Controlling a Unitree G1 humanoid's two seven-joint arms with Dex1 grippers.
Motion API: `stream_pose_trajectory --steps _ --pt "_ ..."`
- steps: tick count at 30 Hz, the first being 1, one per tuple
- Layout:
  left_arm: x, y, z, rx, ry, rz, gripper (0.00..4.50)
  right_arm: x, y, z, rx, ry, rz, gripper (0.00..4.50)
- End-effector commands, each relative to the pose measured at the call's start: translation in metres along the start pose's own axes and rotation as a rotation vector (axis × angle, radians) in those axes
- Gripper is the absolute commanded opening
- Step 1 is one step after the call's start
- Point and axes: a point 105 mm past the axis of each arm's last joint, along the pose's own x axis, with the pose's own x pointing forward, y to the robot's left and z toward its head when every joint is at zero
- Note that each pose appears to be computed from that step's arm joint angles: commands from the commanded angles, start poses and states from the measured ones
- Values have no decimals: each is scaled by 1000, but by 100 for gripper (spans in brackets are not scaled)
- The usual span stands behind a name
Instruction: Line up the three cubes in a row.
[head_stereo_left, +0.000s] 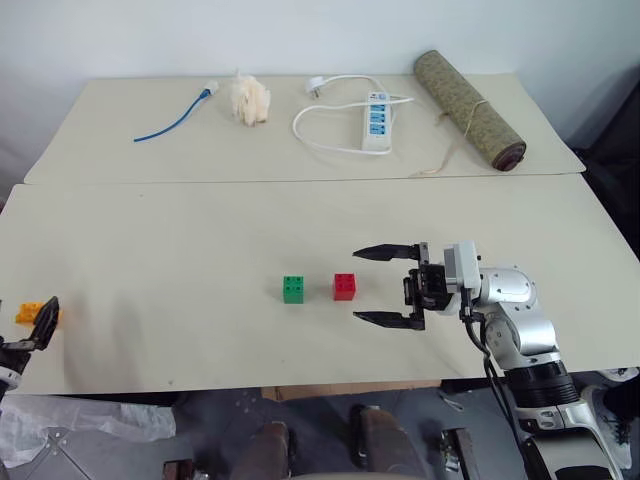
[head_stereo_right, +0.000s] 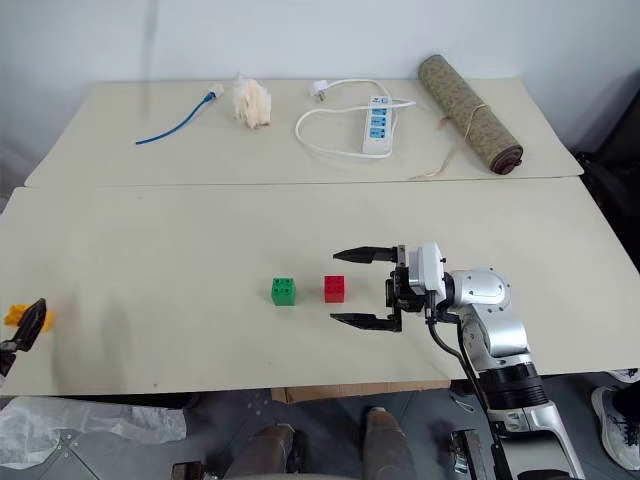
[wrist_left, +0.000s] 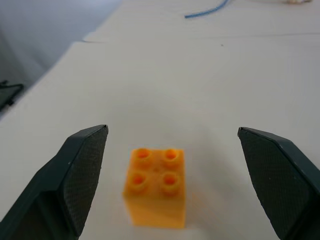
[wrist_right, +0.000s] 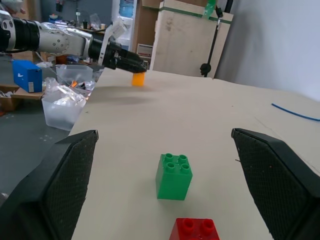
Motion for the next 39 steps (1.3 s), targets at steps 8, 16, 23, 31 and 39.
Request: stream_pose_trajectory --steps 8,16,23,31,39 --pt "-10 -2 -15 -40 77 -6 320 4 -2 17 -62 -3 -43 450" --pt "2 -18 8 -37 -2 -126 148 1 -3 18 -57 12 -64 450" --pt "30 -135 68 152 -64 -847 148 -20 -10 11 -59 84 -117 450" --pt "43 -194 44 424 17 -1408 148 -46 -13 2 -66 165 -174 450" --pt "70 -217 27 494 34 -1570 148 -52 -3 8 -90 175 -270 450"
